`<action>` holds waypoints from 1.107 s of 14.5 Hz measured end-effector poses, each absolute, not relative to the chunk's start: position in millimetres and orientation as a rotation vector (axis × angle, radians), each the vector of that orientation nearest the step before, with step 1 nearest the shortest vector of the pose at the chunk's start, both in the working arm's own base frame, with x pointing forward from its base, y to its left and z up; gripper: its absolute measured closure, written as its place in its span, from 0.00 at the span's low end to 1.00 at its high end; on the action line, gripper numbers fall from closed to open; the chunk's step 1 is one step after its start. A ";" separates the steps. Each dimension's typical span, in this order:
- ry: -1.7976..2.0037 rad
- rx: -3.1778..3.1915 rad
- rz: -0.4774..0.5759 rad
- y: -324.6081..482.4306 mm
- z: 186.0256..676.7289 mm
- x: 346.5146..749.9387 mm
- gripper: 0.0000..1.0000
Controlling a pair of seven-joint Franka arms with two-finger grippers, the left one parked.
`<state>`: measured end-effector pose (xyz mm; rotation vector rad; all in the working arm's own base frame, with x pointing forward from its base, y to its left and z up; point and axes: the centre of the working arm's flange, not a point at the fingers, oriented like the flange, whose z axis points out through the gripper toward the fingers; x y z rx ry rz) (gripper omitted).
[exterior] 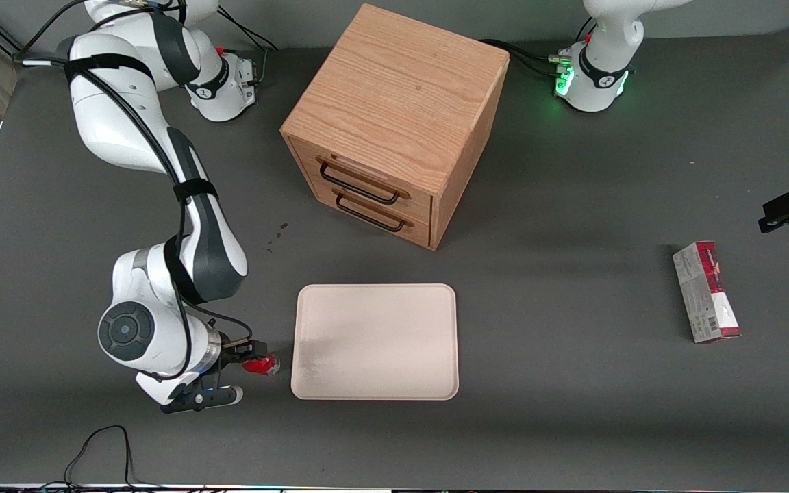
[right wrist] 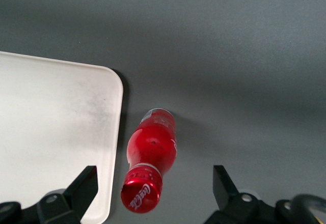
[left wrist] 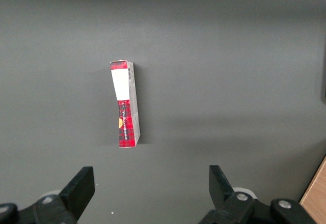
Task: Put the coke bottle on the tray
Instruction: 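Close the right gripper around the red bottle's body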
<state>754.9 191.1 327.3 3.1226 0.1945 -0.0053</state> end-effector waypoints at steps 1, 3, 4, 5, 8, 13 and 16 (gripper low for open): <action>0.194 3.122 -0.014 190.8 324.5 754.2 0.00; 0.194 3.121 -0.023 190.9 321.3 753.7 0.00; 0.195 3.122 -0.023 191.6 321.0 753.5 0.00; 0.197 3.122 -0.023 192.4 321.0 753.3 0.00; 0.199 3.122 -0.023 193.8 321.0 753.0 0.13; 0.200 3.125 -0.023 194.6 321.2 752.9 0.67; 0.200 3.125 -0.022 194.6 321.3 752.9 0.69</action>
